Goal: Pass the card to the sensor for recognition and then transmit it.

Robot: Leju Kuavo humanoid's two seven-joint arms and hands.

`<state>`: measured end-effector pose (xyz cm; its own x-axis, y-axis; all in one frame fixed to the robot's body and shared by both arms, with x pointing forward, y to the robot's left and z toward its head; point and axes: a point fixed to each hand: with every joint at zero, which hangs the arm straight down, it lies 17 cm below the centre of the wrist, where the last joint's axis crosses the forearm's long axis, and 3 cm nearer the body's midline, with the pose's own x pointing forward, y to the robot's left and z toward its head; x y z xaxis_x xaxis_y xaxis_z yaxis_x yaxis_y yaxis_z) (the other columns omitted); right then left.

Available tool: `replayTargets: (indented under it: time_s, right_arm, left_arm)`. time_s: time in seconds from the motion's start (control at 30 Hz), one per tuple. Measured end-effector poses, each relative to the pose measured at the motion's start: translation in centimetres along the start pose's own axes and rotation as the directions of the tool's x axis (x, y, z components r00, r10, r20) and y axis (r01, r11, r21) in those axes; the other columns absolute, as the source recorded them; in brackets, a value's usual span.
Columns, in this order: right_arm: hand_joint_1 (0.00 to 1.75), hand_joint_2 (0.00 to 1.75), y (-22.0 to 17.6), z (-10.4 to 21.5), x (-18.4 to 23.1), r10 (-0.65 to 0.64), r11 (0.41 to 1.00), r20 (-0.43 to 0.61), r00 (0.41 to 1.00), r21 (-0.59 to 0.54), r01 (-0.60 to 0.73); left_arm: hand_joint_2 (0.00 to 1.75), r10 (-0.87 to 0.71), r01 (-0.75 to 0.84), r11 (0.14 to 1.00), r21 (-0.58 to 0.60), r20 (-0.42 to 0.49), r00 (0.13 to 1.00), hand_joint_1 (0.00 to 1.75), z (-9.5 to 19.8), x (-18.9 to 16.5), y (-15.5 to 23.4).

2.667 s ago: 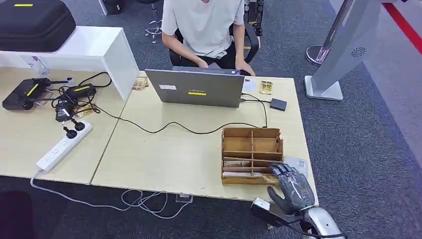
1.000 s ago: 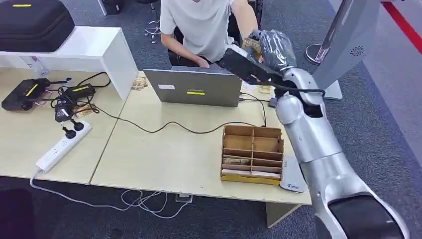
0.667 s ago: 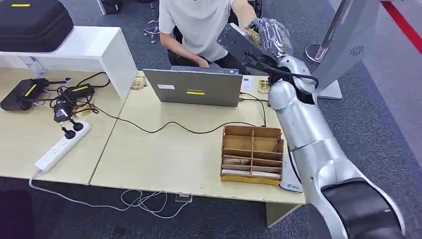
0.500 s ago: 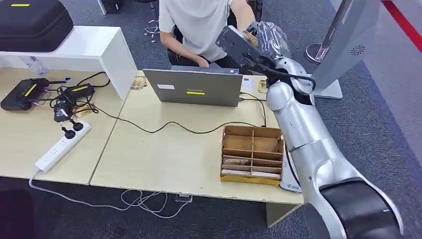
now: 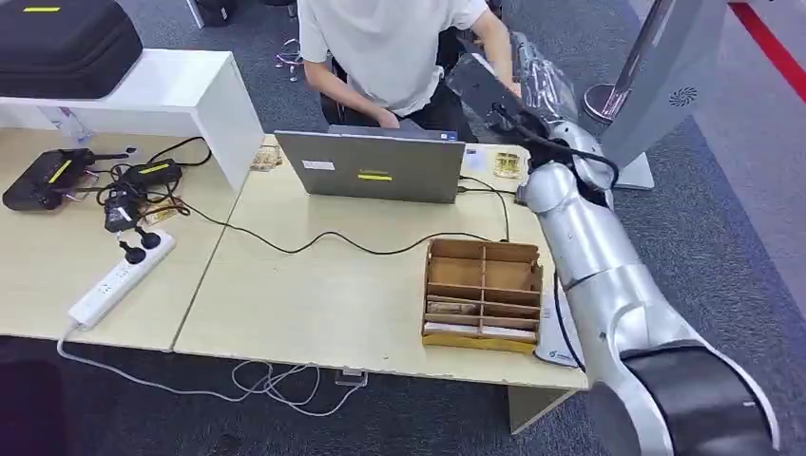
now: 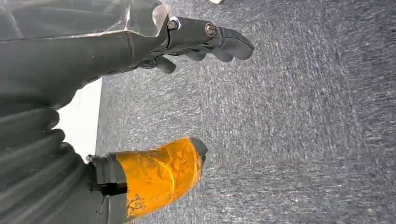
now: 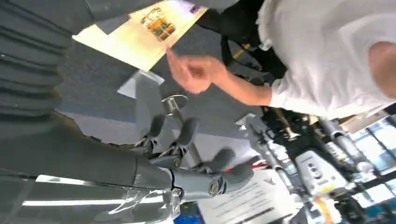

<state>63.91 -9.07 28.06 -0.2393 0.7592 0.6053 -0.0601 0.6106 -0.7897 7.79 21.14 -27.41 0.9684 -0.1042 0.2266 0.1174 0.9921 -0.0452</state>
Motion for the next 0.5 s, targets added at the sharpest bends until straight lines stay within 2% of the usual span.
replayTargets:
  time_s: [0.13, 0.33, 0.4, 0.5]
  right_arm:
    - [0.00, 0.00, -1.8, 0.4, -5.2, -0.076, 0.996, -0.082, 0.994, -0.049, 0.072]
    - [0.00, 0.00, -6.3, 2.4, -14.6, -0.305, 0.942, -0.185, 0.934, -0.200, 0.268]
    - [0.00, 0.00, -8.3, 3.8, -18.8, -0.446, 0.876, -0.209, 0.870, -0.301, 0.377]
    - [0.00, 0.00, -11.4, 8.4, -27.9, -0.667, 0.701, -0.207, 0.715, -0.498, 0.510]
  left_arm:
    - [1.75, 0.001, -0.001, 1.000, 0.006, -0.005, 1.000, 0.00, 0.0, -0.1, 0.2]
    - [1.75, 0.019, -0.019, 1.000, 0.011, -0.011, 1.000, 0.00, 0.0, -0.3, 0.2]
    - [1.75, 0.033, -0.033, 0.999, 0.014, -0.012, 0.999, 0.00, 0.0, -0.2, 0.4]
    - [1.75, 0.052, -0.051, 0.999, 0.018, -0.024, 0.998, 0.00, 0.0, -0.5, 0.5]
